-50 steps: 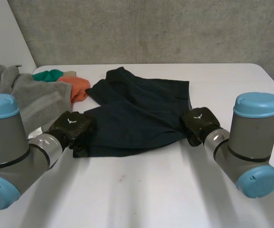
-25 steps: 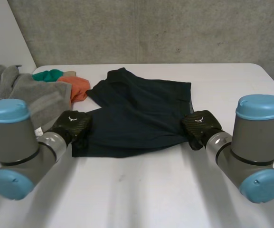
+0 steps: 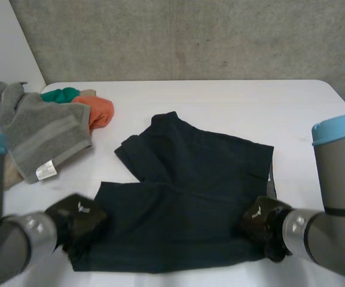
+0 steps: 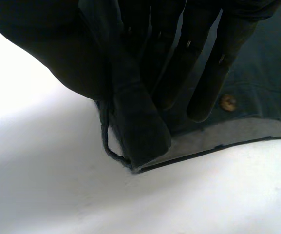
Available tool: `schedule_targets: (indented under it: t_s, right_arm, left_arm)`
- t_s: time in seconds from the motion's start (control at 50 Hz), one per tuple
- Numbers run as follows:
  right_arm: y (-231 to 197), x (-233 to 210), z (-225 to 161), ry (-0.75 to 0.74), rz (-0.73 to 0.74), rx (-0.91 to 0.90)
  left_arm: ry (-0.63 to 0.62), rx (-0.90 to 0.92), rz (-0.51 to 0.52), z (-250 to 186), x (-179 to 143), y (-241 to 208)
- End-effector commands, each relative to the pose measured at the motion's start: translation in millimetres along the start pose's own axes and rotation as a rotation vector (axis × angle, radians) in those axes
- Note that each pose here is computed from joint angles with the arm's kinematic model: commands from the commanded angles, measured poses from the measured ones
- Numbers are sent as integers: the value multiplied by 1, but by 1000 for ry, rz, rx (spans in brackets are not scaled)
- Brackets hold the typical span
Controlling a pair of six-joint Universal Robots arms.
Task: Fold the laundry.
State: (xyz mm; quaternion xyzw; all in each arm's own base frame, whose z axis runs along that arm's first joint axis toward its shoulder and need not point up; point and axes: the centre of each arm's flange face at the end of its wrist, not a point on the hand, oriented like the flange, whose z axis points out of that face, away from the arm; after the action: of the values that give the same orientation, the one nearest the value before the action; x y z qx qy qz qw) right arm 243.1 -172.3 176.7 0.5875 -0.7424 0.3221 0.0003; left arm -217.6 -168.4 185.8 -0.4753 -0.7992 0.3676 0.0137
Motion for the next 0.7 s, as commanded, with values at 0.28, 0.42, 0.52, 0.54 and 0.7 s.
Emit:
schedule_targets:
  t_s: [0.28,0.42,0.52,0.54,0.7]
  right_arm:
    - [-160,231,-54,1045,205,1113]
    - [-170,238,-50,1087,146,1287]
    - [-159,230,-6,975,184,1152]
    - [-157,228,0,958,188,1134]
    - [-123,200,76,796,223,937]
  left_arm:
    - [-843,1254,-82,-45,-186,-233]
    - [-831,1315,-103,-46,-193,-237]
    - [-755,1137,-137,-5,-186,-212]
    - [-749,1115,-143,0,-185,-207]
    - [-602,878,-179,63,-144,-153]
